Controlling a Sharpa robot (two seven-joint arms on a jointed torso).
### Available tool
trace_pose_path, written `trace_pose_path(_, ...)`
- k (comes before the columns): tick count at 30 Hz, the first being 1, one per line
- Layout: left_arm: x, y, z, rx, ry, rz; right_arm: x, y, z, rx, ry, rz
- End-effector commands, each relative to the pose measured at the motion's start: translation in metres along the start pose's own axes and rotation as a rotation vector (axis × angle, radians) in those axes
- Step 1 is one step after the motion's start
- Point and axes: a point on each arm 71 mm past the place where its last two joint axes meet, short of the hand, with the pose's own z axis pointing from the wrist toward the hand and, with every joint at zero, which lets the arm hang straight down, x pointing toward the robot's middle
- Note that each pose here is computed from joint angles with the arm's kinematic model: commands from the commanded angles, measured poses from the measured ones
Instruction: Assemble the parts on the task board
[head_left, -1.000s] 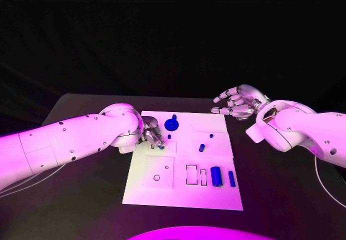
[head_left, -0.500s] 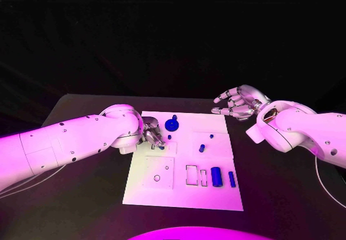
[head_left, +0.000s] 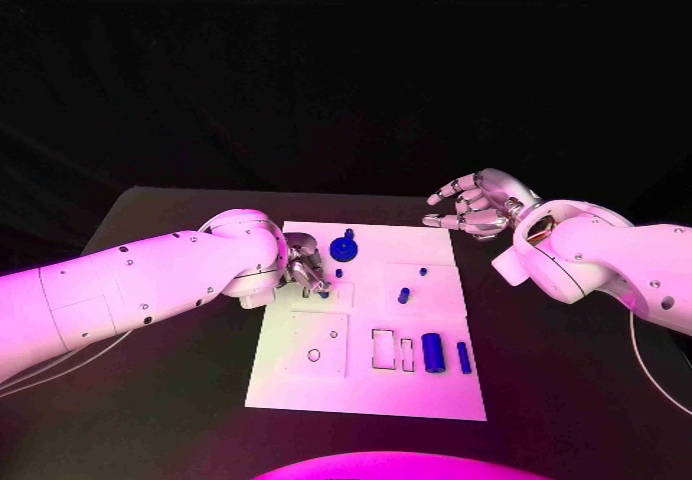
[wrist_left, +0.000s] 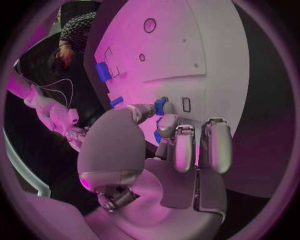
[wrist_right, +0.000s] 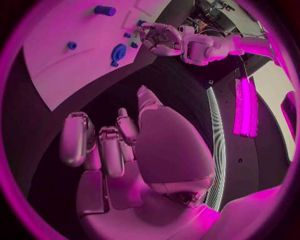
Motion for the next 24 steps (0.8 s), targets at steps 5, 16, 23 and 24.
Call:
trace_pose_path(5, 0.0008, -0.0017, 0.0001, 0.009, -0.005, 0.004, 0.0018, 0.0005, -0.0001, -0.008, 0.022, -0.008)
trace_pose_path(16, 0.0021, 0.0001, 0.0006, -0.001, -0.003, 0.025, 0.0019, 0.0, -0.0001, -0.006, 0.028, -0.008)
trace_pose_path(23, 0.0032, 0.0008, 0.0002, -0.001, 0.0, 0.033, 0.0019, -0.0001, -0.0001, -0.006, 0.029, -0.009)
trace_pose_path(24, 0.0034, 0.0009, 0.0001, -0.001, 0.0, 0.034, 0.0019, -0.0001, -0.0001, -0.006, 0.029, -0.009)
